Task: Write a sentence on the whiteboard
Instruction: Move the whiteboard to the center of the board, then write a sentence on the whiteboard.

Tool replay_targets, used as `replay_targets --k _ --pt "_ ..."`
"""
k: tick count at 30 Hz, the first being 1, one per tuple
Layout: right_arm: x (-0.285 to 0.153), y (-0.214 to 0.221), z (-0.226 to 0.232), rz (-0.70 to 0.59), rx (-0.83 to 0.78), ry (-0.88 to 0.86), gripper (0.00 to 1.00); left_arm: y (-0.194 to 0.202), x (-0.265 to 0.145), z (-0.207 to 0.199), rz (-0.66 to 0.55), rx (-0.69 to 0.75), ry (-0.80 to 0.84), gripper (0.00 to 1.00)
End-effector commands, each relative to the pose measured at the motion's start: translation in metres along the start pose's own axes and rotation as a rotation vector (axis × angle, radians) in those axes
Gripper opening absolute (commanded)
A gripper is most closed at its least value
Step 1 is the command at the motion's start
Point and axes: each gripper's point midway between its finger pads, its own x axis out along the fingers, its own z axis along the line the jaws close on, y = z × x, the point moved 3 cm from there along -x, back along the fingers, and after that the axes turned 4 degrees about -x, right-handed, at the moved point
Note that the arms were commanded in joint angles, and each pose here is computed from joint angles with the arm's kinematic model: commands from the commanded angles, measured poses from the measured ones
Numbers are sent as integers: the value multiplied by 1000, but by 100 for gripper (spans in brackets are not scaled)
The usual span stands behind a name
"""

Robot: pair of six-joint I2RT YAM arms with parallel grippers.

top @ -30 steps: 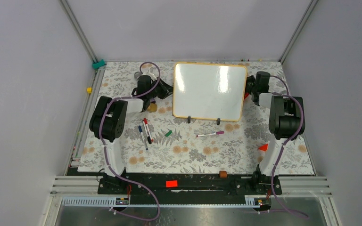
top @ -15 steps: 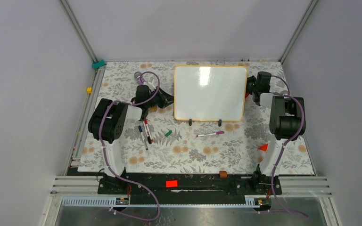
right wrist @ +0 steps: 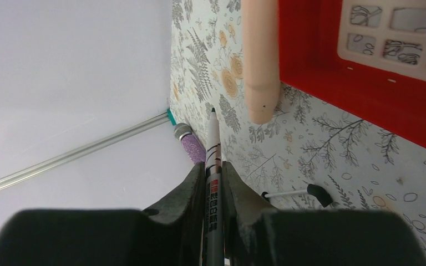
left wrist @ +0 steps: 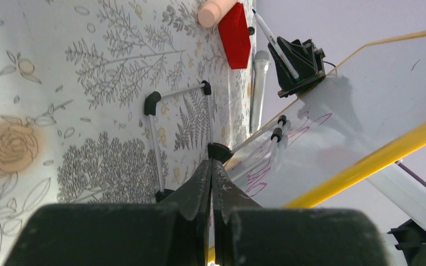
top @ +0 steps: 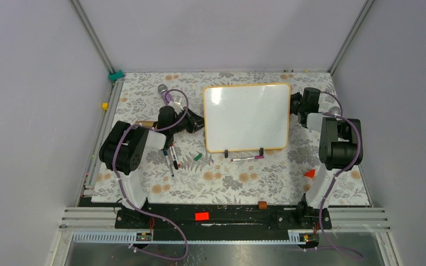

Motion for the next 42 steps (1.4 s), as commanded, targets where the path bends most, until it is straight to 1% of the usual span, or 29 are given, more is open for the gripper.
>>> replay_targets --k 1,5,10,13,17,21,22,25,27,28,31,34,35,38,42 --pt "-11 5 18 7 -53 -56 0 8 -11 -32 17 63 106 0" --pt "-9 -14 25 -13 -54 -49 0 -7 -20 -22 -27 54 72 0" --pt "-16 -50 36 -77 -89 -8 0 -33 -39 -14 -115 80 -8 9" --pt "-23 -73 40 -116 -82 -4 0 -41 -49 -13 -160 115 -65 19" --pt "-41 -99 45 -168 -71 -15 0 -41 -61 -19 -218 161 -74 39" --pt "-61 -115 47 -216 -83 -3 0 -38 -73 -24 -261 203 -74 56" --pt "-67 -116 49 -226 -91 -4 0 -35 -74 -25 -261 217 -69 63" --pt "-89 -114 58 -270 -151 8 0 -18 -75 -30 -244 296 -73 76" --pt "-108 -111 69 -315 -221 29 0 -8 -77 -30 -241 351 -116 80" --pt "-118 -109 71 -339 -249 60 0 -5 -80 -28 -249 372 -144 84" --pt "-151 -104 86 -423 -343 107 0 1 -93 -27 -277 425 -180 90" --pt "-183 -91 103 -486 -414 102 0 3 -106 -28 -320 470 -196 95" --pt "-190 -85 107 -500 -432 99 0 5 -111 -29 -334 484 -195 98" --pt "-203 -61 114 -508 -513 120 0 12 -119 -25 -380 512 -218 99" --pt "-204 -12 128 -458 -647 135 0 24 -124 -21 -366 576 -227 99"
